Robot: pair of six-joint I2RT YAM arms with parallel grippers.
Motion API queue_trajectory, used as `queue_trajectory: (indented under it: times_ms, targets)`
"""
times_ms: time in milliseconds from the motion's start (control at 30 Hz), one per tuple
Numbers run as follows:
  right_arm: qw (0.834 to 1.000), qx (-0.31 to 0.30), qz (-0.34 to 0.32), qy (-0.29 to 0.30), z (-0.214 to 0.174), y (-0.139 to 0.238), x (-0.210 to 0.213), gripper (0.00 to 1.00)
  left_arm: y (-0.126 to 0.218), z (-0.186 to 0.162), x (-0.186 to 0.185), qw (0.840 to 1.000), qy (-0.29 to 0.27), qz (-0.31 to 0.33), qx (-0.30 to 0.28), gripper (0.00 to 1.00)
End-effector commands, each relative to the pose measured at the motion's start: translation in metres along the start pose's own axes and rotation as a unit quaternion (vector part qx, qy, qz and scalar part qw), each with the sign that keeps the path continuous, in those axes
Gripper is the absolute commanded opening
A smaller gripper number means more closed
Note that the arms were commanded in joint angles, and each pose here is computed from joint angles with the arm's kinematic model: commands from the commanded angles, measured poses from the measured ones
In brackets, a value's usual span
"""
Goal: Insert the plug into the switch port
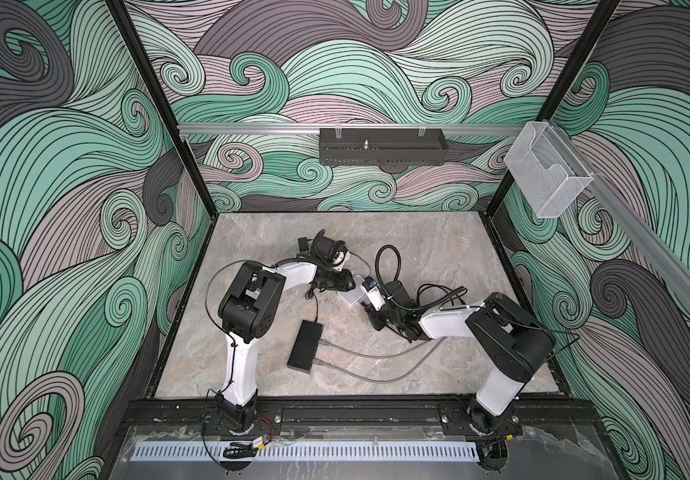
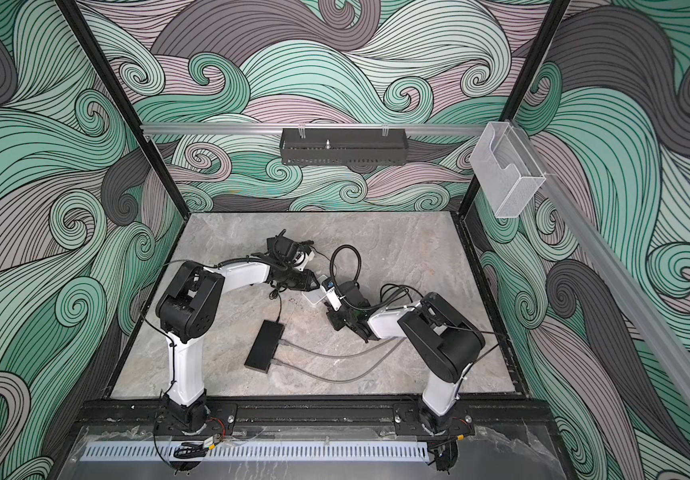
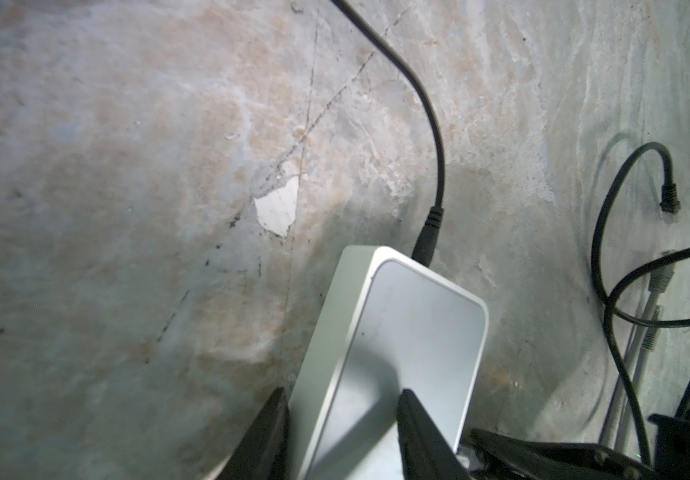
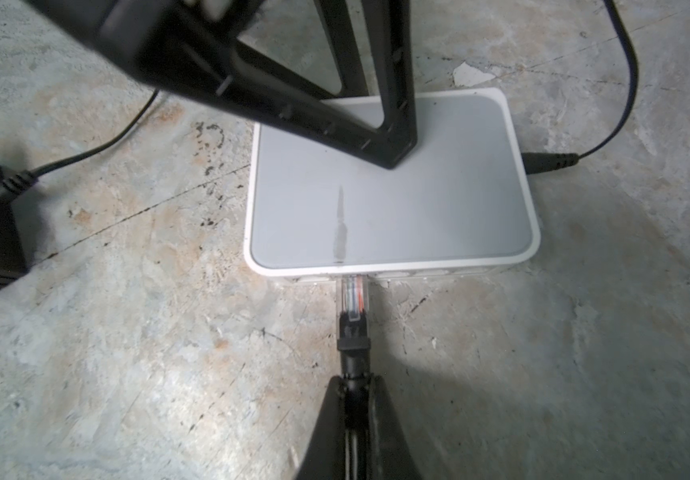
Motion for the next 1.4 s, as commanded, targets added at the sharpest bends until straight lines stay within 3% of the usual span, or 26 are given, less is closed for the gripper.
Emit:
queue_trajectory:
  times_ms: [0, 367, 733, 1367]
  targets:
    - [0.998, -0.051, -0.023, -0.004, 0.026, 0.000, -0.006, 0.00, -0.001, -0.021, -0.009, 0.999, -0.003, -0.009, 0.041, 0.42]
    - [0.993, -0.119, -0.017, -0.007, 0.040, 0.006, -0.005, 0.00, -0.005, -0.033, -0.009, 0.999, 0.000, -0.013, 0.052, 0.42]
    - [0.996, -0.081, 0.004, 0.028, 0.036, -0.015, -0.004, 0.00, -0.008, -0.040, -0.015, 0.997, -0.010, -0.032, 0.065, 0.38]
    - [0.992, -0.110, -0.006, 0.055, 0.068, -0.019, -0.017, 0.00, -0.022, -0.061, -0.022, 0.994, -0.023, -0.053, 0.096, 0.35]
Point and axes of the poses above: each gripper's point midway between its finger pads, its own y axis back along the fingers, its own x axis along the line the jaws close on, z = x × y, the point moved 10 cm from there along y, back along the fingers, and after that the axes turned 10 degrees about y, right-handed, at the moved point
